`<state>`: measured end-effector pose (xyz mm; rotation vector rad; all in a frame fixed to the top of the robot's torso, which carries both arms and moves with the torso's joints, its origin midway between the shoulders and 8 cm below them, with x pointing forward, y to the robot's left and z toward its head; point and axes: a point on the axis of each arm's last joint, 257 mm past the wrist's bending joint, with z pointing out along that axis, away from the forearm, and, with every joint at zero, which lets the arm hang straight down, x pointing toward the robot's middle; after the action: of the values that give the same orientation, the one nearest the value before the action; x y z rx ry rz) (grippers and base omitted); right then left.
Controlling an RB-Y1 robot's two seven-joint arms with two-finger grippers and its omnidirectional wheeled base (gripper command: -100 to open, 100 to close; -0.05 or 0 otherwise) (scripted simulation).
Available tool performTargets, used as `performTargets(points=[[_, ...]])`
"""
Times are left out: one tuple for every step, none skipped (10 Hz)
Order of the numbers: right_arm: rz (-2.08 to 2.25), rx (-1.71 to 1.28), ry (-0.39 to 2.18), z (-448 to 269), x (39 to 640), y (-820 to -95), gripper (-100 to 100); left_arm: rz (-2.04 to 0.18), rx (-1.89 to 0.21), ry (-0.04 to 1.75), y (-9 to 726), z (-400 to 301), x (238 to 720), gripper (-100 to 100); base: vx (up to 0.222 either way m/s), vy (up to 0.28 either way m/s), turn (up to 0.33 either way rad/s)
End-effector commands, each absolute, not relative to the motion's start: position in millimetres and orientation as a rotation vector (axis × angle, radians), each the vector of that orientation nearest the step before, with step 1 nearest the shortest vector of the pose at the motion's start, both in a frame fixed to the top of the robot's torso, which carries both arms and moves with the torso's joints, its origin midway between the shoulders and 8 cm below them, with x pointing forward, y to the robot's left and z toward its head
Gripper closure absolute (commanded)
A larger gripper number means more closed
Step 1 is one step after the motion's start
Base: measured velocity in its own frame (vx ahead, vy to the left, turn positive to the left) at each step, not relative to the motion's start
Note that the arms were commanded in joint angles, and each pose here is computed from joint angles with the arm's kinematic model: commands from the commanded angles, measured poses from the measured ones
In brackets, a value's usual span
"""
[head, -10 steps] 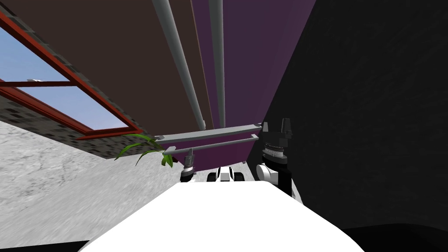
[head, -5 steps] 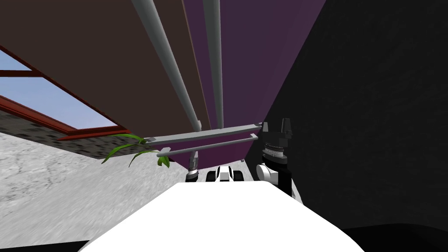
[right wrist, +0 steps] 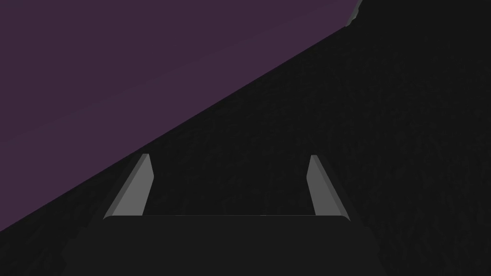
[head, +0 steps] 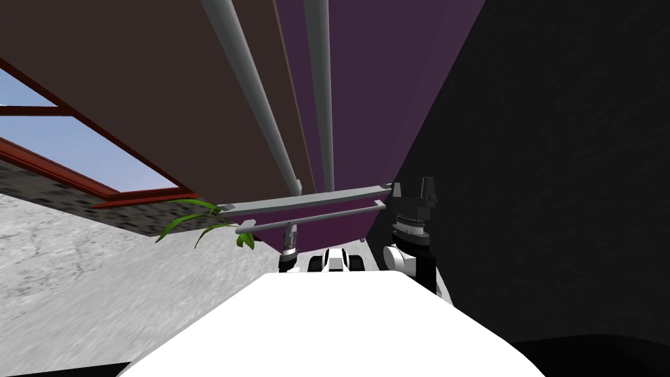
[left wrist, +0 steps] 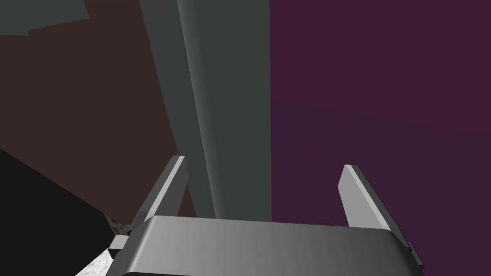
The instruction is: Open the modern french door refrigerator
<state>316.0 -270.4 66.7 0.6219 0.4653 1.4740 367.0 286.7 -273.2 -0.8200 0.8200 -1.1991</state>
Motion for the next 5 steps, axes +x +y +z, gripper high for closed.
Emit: performTargets(points=[[1.474,0.622,0.465,67,316,-270,0,-1.202,-0.821,0.824,289,-266,383,-100,-0.017,-0.008,0.012],[1.474,0.622,0.465,67,316,-270,0,-1.203,-0.821,0.824,290,-264,388,-100,-0.016,-0.006,0.012],[1.474,0.622,0.465,67,316,-270,0,-1.202,-0.821,0.823,289,-267,384,-100,-0.007,-0.002,0.002],[1.474,0.622,0.465,67,316,-270,0,-1.199,-0.823,0.822,288,-273,371,100,0.022,0.009,-0.026],[1.474,0.622,0.465,67,316,-270,0,-1.198,-0.823,0.822,287,-274,366,100,0.039,0.018,-0.021]])
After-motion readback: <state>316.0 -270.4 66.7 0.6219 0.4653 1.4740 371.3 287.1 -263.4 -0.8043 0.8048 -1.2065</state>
